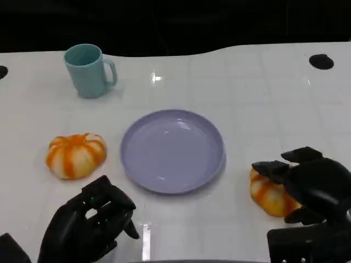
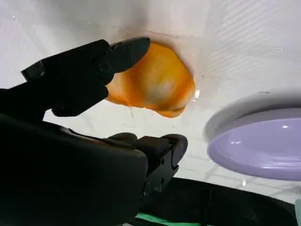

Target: Grasp the bread from the table and place it into the plate.

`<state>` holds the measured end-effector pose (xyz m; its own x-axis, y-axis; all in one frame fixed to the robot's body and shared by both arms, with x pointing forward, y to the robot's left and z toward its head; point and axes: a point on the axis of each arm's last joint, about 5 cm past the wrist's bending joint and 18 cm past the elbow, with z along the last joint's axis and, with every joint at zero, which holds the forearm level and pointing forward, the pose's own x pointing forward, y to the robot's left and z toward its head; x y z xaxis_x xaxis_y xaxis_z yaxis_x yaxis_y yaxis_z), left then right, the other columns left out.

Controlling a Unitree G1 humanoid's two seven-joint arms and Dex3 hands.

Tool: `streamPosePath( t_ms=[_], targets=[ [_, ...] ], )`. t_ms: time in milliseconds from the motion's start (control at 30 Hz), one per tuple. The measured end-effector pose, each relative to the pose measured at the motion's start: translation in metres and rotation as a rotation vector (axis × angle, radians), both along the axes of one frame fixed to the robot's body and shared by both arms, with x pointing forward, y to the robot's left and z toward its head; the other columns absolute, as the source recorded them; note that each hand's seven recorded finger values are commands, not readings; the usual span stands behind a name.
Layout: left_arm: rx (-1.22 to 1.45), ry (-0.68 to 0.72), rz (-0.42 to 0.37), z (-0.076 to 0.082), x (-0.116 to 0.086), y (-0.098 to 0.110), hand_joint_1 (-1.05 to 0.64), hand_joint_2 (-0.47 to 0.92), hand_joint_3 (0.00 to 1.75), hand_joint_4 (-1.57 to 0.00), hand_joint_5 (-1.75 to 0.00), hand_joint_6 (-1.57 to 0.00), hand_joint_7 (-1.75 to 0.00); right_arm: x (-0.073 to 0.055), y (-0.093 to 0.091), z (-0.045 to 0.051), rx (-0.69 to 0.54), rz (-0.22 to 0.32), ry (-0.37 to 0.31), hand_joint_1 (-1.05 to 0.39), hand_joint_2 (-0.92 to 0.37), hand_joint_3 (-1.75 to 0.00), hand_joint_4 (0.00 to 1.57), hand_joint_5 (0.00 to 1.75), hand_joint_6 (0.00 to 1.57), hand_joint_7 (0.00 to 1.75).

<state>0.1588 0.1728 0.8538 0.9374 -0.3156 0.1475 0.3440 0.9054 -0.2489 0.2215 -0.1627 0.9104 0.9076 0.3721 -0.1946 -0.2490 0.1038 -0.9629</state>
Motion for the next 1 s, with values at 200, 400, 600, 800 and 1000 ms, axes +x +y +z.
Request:
streamPosePath(
  t_ms=[200, 400, 600, 800, 1000],
  targets=[
    [0.001, -0.003, 0.000, 0.001, 0.000, 0.000, -0.53, 0.92, 0.34, -0.60, -1.75, -0.55, -1.43, 0.008, 0.005, -0.0099, 0.006, -0.025, 0.050, -0.48, -0.88, -0.02, 0.11, 0.29, 0.29, 0.01],
    [0.000, -0.009, 0.000, 0.002, 0.000, 0.000, -0.53, 0.92, 0.34, -0.60, -1.75, -0.55, -1.42, 0.018, 0.011, -0.0188, 0.002, -0.035, 0.085, -0.50, -0.92, -0.09, 0.27, 0.25, 0.40, 0.04],
    [-0.001, -0.013, 0.000, 0.002, 0.000, 0.000, -0.52, 0.92, 0.35, -0.60, -1.75, -0.55, -1.41, 0.024, 0.015, -0.0319, 0.063, -0.071, -0.001, -0.36, -0.92, -0.05, 0.78, 0.31, 0.78, 0.10],
    [-0.001, -0.020, -0.002, 0.004, 0.000, -0.001, -0.52, 0.92, 0.35, -0.59, -1.75, -0.54, -1.42, 0.031, 0.015, -0.0448, 0.259, -0.103, -0.141, -0.07, -0.90, -0.11, 0.89, 1.65, 1.25, 0.22],
    [-0.002, -0.017, -0.001, 0.005, 0.000, -0.001, -0.51, 0.92, 0.35, -0.59, -1.75, -0.54, -1.42, 0.043, 0.012, -0.0520, 0.288, -0.083, -0.249, -0.10, -0.44, -1.13, 0.94, 1.75, 0.78, 1.64]
  ],
)
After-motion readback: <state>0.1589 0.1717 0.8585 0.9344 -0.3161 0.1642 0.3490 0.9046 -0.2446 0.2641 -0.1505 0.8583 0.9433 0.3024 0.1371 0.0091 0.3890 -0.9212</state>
